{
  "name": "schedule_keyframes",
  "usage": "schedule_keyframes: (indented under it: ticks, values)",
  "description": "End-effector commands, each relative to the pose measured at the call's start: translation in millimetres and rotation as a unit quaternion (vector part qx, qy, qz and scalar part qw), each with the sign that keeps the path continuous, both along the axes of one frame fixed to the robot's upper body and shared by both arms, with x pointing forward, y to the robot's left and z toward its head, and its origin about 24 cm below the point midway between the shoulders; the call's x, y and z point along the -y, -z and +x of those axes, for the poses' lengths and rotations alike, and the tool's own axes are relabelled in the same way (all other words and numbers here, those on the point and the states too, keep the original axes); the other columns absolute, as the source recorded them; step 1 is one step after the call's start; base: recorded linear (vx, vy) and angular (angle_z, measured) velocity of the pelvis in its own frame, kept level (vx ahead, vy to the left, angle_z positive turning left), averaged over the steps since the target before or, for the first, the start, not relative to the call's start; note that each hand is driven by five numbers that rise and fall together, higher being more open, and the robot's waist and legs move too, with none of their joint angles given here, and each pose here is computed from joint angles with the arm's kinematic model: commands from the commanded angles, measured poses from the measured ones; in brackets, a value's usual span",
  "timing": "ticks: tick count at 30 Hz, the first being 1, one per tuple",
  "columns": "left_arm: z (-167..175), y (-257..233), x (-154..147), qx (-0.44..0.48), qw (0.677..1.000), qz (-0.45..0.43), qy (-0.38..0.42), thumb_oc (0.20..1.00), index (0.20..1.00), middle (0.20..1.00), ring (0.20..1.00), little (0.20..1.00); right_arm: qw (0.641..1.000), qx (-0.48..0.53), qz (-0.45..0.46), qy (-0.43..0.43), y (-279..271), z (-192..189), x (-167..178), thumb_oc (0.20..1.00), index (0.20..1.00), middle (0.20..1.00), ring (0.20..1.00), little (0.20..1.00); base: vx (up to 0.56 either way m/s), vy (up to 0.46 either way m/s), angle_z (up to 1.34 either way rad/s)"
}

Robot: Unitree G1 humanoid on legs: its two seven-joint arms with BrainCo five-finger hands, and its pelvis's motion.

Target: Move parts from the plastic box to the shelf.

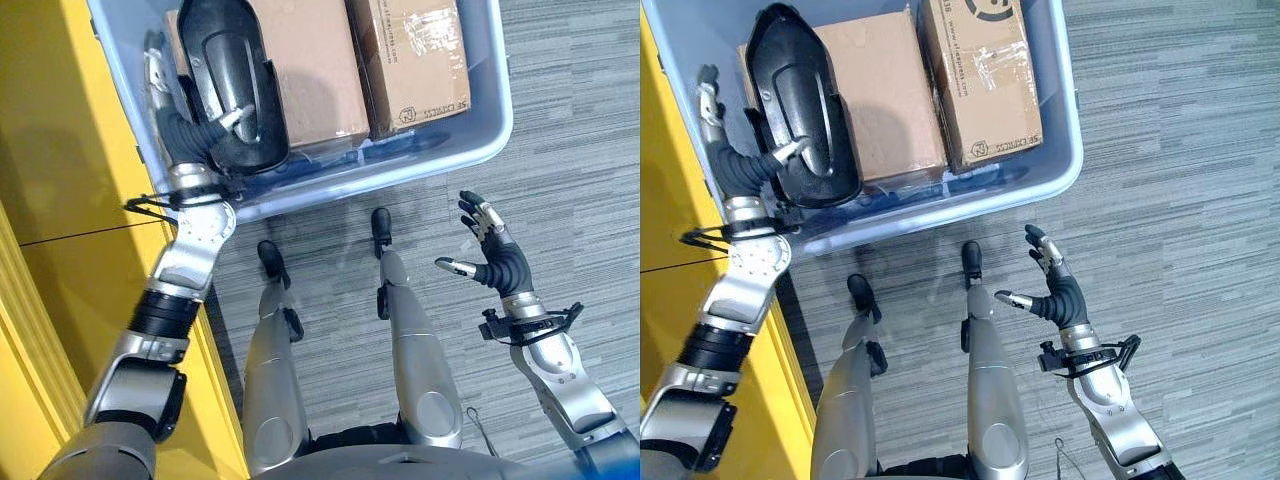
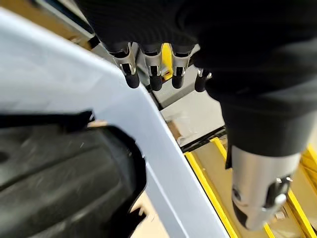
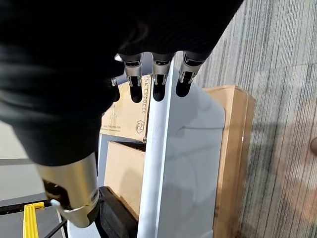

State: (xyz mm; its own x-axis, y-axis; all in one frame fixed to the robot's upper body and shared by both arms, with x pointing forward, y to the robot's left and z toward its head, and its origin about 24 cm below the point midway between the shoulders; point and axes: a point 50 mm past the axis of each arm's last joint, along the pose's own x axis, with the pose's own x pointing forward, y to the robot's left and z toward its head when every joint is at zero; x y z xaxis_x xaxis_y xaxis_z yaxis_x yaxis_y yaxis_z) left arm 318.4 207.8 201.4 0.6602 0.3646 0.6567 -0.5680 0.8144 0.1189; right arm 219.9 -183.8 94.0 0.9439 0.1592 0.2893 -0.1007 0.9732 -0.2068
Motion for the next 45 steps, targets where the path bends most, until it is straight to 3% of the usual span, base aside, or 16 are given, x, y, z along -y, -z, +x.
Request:
schedule_keyframes:
  ticks: [1,19,35,45]
  values:
    - [-7,-19,-8,0.063,0.998,-0.023,-0.006,1.0,1.0,1.0,1.0,1.0,0.999,0.038,-0.008,0.011,-12,-3,1,1.0,1.0,1.0,1.0,1.0,0.0,0.0,0.0]
    - [-2,12,-7,0.02,0.987,-0.157,0.009,1.0,1.0,1.0,1.0,1.0,0.999,0.04,-0.009,0.03,-12,3,-5,1.0,1.0,1.0,1.0,1.0,0.0,0.0,0.0]
    - [-24,-6,-28,0.081,0.989,-0.109,-0.06,1.0,1.0,1.0,1.0,1.0,0.998,0.057,-0.008,0.023,-20,6,-6,1.0,1.0,1.0,1.0,1.0,0.01,0.005,0.02]
    - [-18,-10,-34,0.072,0.99,-0.09,-0.08,1.0,1.0,1.0,1.0,1.0,0.998,0.059,-0.015,0.013,-21,5,-7,1.0,1.0,1.0,1.0,1.0,0.0,0.0,0.0]
